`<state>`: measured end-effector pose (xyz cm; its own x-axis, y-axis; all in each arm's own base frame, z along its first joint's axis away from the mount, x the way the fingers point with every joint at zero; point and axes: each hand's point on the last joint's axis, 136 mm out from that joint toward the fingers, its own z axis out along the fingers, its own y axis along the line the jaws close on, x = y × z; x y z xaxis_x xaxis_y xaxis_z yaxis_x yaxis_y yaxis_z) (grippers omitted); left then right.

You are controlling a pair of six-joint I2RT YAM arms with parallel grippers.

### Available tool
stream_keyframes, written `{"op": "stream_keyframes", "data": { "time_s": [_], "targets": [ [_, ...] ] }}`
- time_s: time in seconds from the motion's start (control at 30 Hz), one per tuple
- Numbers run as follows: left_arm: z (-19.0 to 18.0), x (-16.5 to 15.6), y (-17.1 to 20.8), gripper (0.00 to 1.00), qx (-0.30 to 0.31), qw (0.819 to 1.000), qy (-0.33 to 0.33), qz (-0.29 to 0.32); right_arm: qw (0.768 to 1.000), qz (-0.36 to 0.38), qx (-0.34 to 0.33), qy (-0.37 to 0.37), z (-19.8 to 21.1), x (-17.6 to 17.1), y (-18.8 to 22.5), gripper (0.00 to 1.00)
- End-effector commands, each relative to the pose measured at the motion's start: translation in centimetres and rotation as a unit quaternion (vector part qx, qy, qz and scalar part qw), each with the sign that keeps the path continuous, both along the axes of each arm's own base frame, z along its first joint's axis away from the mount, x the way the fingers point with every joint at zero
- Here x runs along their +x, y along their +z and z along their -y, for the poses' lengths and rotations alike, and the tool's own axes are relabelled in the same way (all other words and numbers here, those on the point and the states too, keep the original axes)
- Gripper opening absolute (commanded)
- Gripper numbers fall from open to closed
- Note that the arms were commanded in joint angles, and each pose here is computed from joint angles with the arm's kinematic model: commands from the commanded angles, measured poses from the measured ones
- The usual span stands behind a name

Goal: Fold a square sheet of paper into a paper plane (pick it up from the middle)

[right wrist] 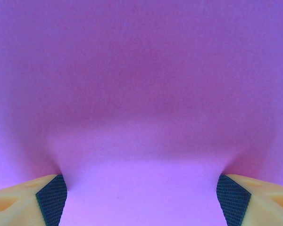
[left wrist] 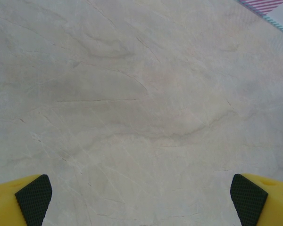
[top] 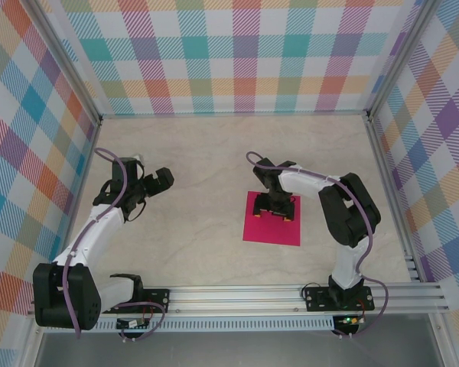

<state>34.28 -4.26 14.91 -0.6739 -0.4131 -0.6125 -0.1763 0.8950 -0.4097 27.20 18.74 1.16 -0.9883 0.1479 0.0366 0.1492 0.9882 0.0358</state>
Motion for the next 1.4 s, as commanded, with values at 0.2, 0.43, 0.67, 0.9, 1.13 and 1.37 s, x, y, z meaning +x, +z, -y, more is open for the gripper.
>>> {"op": "stream_keyframes", "data": {
  "time_s": [0.2, 0.43, 0.67, 0.9, 1.13, 1.37],
  "targets": [
    [0.5, 0.1, 0.2, 1.0, -0.009, 1.0, -0.011, -0.002, 0.999, -0.04, -0.02, -0.004, 1.3, -2.0, -2.6, 0.8],
    [1.5, -0.2, -0.6, 1.0, -0.028, 0.999, -0.022, -0.029, 0.999, 0.011, 0.039, -0.006, -0.6, -0.4, 0.2, 0.63],
    [4.2, -0.7, -1.1, 1.0, -0.063, 0.997, -0.042, -0.023, 0.984, 0.062, 0.164, -0.017, -4.6, 1.3, 4.6, 0.39],
    [7.9, -2.7, -2.8, 0.92, -0.096, 0.993, -0.061, -0.021, 0.925, 0.083, 0.371, 0.018, -10.0, 1.9, 9.7, 0.3],
    [12.6, -4.0, -3.0, 0.8, -0.106, 0.99, -0.095, 0.005, 0.886, 0.07, 0.457, 0.028, -11.2, 1.5, 10.7, 0.27],
    [16.4, -3.9, -4.0, 0.65, -0.117, 0.986, -0.12, -0.003, 0.919, 0.062, 0.389, 0.02, -8.7, 1.0, 5.9, 0.28]
  ]
}}
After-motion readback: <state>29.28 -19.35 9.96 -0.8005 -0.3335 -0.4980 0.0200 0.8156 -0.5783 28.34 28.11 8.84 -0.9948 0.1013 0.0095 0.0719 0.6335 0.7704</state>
